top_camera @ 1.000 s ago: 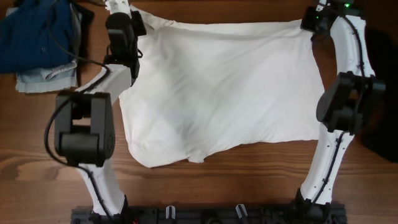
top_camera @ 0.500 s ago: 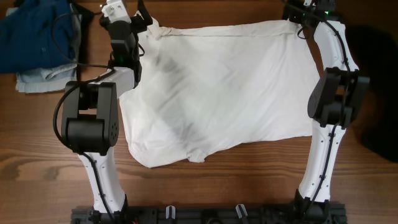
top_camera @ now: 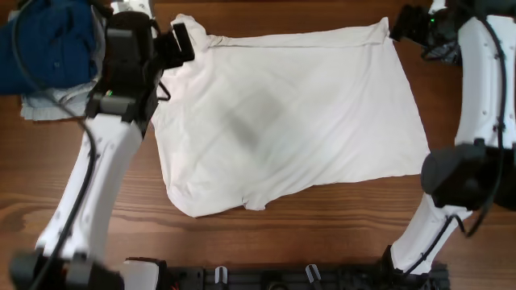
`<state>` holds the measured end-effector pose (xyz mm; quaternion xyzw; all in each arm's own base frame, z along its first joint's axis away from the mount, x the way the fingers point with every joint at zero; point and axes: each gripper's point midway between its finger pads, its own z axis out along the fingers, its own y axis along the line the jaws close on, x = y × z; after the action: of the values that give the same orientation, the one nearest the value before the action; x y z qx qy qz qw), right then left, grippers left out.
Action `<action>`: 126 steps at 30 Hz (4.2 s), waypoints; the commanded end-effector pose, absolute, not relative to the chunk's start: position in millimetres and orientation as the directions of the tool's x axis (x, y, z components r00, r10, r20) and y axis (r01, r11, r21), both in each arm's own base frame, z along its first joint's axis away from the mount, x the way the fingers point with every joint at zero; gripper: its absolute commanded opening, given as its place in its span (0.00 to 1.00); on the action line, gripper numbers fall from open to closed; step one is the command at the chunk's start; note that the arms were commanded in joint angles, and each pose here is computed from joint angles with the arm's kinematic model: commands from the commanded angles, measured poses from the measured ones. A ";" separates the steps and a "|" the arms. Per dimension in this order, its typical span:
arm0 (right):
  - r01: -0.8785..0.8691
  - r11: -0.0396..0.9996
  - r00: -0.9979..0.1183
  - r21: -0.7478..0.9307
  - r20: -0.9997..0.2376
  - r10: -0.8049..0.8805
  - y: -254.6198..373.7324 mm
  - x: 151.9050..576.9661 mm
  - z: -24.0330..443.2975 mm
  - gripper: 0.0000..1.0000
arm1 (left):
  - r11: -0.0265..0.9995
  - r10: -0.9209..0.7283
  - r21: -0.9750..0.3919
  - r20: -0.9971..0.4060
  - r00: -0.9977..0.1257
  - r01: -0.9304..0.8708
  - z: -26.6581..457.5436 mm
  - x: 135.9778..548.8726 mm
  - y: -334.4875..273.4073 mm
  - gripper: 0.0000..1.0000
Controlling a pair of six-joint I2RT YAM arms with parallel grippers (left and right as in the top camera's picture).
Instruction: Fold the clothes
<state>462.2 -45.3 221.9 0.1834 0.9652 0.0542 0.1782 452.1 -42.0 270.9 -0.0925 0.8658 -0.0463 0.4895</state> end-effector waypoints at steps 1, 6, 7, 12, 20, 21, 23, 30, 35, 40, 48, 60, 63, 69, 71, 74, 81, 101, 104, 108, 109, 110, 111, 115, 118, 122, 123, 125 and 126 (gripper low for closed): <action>0.421 0.891 -0.854 0.171 -0.255 0.453 -42.7 435.4 229.6 0.89 | 0.884 -0.468 -0.338 -0.639 -0.610 -0.323 237.9 404.2 -40.5 1.00; 0.436 0.889 -0.867 0.140 -0.199 0.456 -32.6 400.5 239.8 0.84 | 0.859 -0.510 -0.259 -0.378 -0.773 -0.441 181.8 348.0 -45.5 1.00; 0.437 0.891 -0.868 0.125 -0.199 0.454 -31.1 393.8 240.7 0.84 | 0.857 -0.514 -0.227 -0.335 -0.790 -0.462 171.8 338.4 -44.9 1.00; 0.446 0.887 -0.860 0.119 -0.218 0.462 -12.1 350.9 230.4 0.85 | 0.835 -0.550 -0.125 -0.132 -0.825 -0.536 114.3 294.1 -47.8 0.95; 0.446 0.879 -0.881 0.171 -0.093 0.465 10.5 297.9 122.4 0.74 | 0.824 -0.548 -0.123 0.069 -0.834 -0.552 58.8 240.0 -87.5 0.72; 0.446 0.879 -0.881 0.170 -0.090 0.464 10.7 296.9 115.5 0.74 | 0.827 -0.546 -0.111 0.074 -0.834 -0.551 56.4 235.4 -90.4 0.69; 0.442 0.881 -0.883 0.171 -0.092 0.461 10.7 296.7 108.5 0.72 | 0.829 -0.546 -0.092 0.085 -0.833 -0.552 52.3 227.0 -96.4 0.66; 0.406 0.895 -0.892 0.186 -0.134 0.432 10.9 306.8 108.7 0.68 | 0.762 -0.648 0.044 0.085 -0.757 -0.647 24.9 188.1 -97.7 0.59; 0.400 0.896 -0.890 0.192 -0.152 0.430 10.7 311.3 109.6 0.68 | 0.746 -0.666 0.062 0.084 -0.741 -0.663 5.6 168.6 -106.0 0.48; 0.399 0.896 -0.889 0.194 -0.158 0.430 10.7 312.8 110.0 0.68 | 0.766 -0.642 0.027 0.048 -0.765 -0.642 -7.3 176.1 -112.8 0.49; 0.389 0.901 -0.893 0.193 -0.160 0.420 10.7 313.1 110.0 0.68 | 0.764 -0.641 0.110 0.018 -0.767 -0.636 -29.8 171.8 -98.9 0.22; 0.375 0.907 -0.900 0.190 -0.162 0.406 10.7 312.5 109.9 0.66 | 0.814 -0.578 0.177 0.165 -0.799 -0.553 30.1 149.9 -89.1 0.04; 0.369 0.910 -0.902 0.188 -0.163 0.400 10.7 312.4 109.9 0.65 | 0.844 -0.536 0.090 0.108 -0.837 -0.529 63.6 170.4 -96.7 0.04; 0.353 0.917 -0.908 0.187 -0.168 0.384 10.8 313.0 110.0 0.65 | 0.868 -0.494 -0.065 -0.214 -0.842 -0.493 80.6 262.0 -91.1 0.04; 0.353 0.917 -0.908 0.186 -0.167 0.383 10.7 312.8 110.0 0.65 | 0.858 -0.508 -0.080 -0.269 -0.818 -0.507 76.3 285.2 -82.3 0.04; 0.352 0.917 -0.909 0.187 -0.168 0.382 11.0 313.0 110.0 0.65 | 0.852 -0.512 -0.078 -0.332 -0.792 -0.519 63.4 316.0 -68.0 0.11; 0.349 0.918 -0.907 0.189 -0.177 0.381 10.8 315.2 110.5 0.66 | 0.916 -0.386 -0.080 -0.447 -0.807 -0.394 67.0 363.7 -61.9 1.00; 0.311 0.925 -0.908 0.219 -0.219 0.357 14.4 326.8 114.1 0.66 | 0.715 -0.695 -0.086 -0.197 -0.691 -0.694 39.7 233.7 -106.1 0.50; 0.311 0.925 -0.907 0.220 -0.221 0.357 14.4 327.1 114.2 0.66 | 0.710 -0.697 -0.136 -0.274 -0.662 -0.691 36.1 250.6 -103.4 0.49; 0.311 0.925 -0.908 0.219 -0.220 0.357 14.4 326.9 114.1 0.66 | 0.706 -0.698 -0.162 -0.324 -0.638 -0.690 37.6 261.6 -101.1 0.45; 0.311 0.925 -0.908 0.220 -0.220 0.358 14.4 326.9 114.2 0.66 | 0.706 -0.697 -0.156 -0.323 -0.640 -0.690 36.1 260.6 -100.5 0.46; 0.310 0.925 -0.908 0.220 -0.221 0.357 14.4 327.0 114.2 0.66 | 0.707 -0.696 -0.149 -0.322 -0.642 -0.692 33.9 259.1 -99.5 0.45; 0.311 0.925 -0.908 0.220 -0.221 0.357 14.4 327.0 114.2 0.66 | 0.707 -0.694 -0.137 -0.322 -0.644 -0.693 30.3 257.1 -97.8 0.46; 0.311 0.925 -0.908 0.219 -0.220 0.357 14.3 326.9 114.1 0.66 | 0.710 -0.687 -0.096 -0.312 -0.656 -0.698 19.2 250.7 -94.2 0.45; 0.310 0.925 -0.908 0.219 -0.221 0.357 14.3 327.0 114.2 0.66 | 0.711 -0.685 -0.086 -0.310 -0.659 -0.698 15.4 250.6 -94.0 0.44; 0.310 0.925 -0.908 0.219 -0.221 0.357 14.2 327.0 114.2 0.66 | 0.709 -0.682 -0.083 -0.332 -0.652 -0.700 10.8 256.4 -92.9 0.42; 0.310 0.925 -0.908 0.219 -0.221 0.357 14.3 327.1 114.2 0.66 | 0.709 -0.682 -0.086 -0.337 -0.649 -0.700 10.5 257.8 -93.1 0.42; 0.310 0.925 -0.908 0.219 -0.222 0.357 14.3 327.2 114.2 0.66 | 0.709 -0.683 -0.090 -0.338 -0.648 -0.700 9.8 259.1 -93.8 0.41; 0.310 0.925 -0.907 0.219 -0.222 0.357 14.2 327.2 114.2 0.66 | 0.709 -0.683 -0.090 -0.337 -0.648 -0.700 9.7 259.1 -93.9 0.39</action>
<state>326.6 12.1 112.4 0.1802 0.9717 0.0858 0.1260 258.7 -100.5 13.4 -0.3724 0.9131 0.0079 0.1658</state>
